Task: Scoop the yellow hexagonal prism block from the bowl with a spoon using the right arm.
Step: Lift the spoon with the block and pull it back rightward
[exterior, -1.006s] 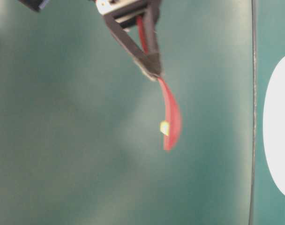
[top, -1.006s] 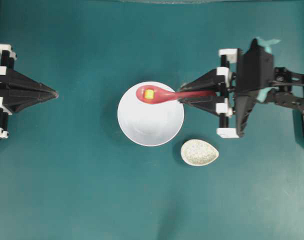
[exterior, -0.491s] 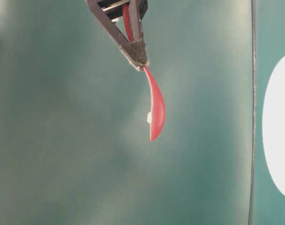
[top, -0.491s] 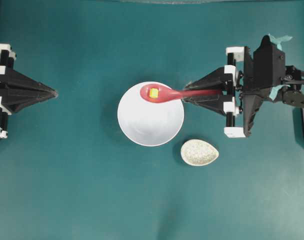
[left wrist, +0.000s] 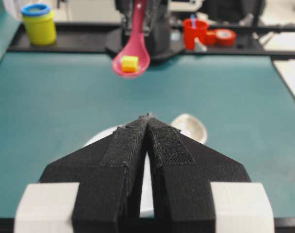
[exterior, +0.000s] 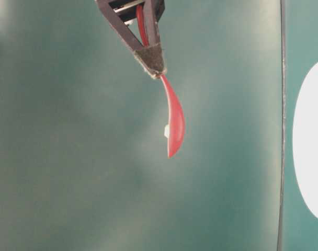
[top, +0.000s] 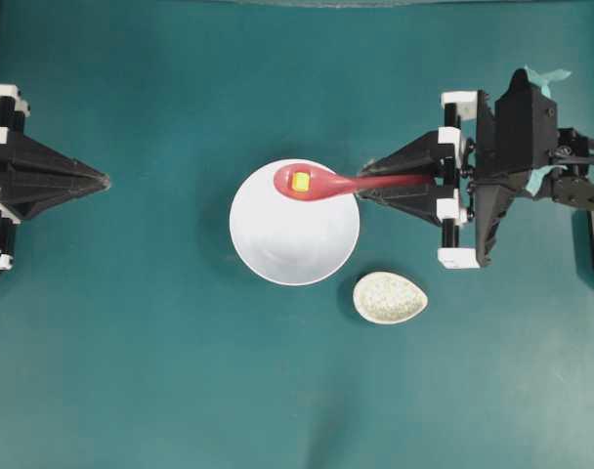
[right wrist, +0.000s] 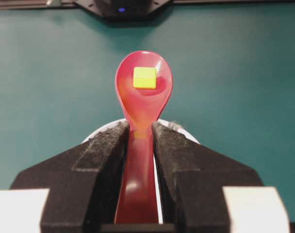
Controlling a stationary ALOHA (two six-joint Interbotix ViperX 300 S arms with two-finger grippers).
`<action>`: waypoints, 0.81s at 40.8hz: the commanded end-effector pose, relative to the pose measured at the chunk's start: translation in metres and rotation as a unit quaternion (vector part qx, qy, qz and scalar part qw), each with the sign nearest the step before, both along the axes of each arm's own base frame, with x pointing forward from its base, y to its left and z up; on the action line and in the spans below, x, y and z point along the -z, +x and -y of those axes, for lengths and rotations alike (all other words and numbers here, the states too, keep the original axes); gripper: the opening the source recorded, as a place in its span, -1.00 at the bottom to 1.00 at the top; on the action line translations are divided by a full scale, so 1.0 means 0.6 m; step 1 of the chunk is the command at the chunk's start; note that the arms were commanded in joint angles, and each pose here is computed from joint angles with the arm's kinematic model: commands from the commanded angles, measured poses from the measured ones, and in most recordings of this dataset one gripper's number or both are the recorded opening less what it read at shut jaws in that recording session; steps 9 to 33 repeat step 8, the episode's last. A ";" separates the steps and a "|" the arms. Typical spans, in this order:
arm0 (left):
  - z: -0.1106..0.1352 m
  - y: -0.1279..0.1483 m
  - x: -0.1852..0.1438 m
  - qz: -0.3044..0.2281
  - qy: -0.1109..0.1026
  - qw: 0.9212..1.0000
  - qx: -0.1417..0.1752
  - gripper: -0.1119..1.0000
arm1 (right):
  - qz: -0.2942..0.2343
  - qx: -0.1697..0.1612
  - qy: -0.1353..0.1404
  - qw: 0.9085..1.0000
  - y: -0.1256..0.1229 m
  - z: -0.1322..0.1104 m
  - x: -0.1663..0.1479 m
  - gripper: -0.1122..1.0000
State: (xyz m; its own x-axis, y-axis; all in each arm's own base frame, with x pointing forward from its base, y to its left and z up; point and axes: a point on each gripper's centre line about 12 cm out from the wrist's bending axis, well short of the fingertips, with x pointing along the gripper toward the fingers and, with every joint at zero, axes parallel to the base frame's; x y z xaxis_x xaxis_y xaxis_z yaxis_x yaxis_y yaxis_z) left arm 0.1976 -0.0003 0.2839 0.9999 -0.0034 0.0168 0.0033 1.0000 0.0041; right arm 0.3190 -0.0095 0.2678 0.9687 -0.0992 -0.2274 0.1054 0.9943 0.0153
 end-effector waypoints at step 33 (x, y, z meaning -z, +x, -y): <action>0.000 0.003 -0.016 0.012 0.001 1.000 0.000 -0.81 | 0.021 0.000 -0.002 1.000 0.005 -0.001 -0.023 -0.37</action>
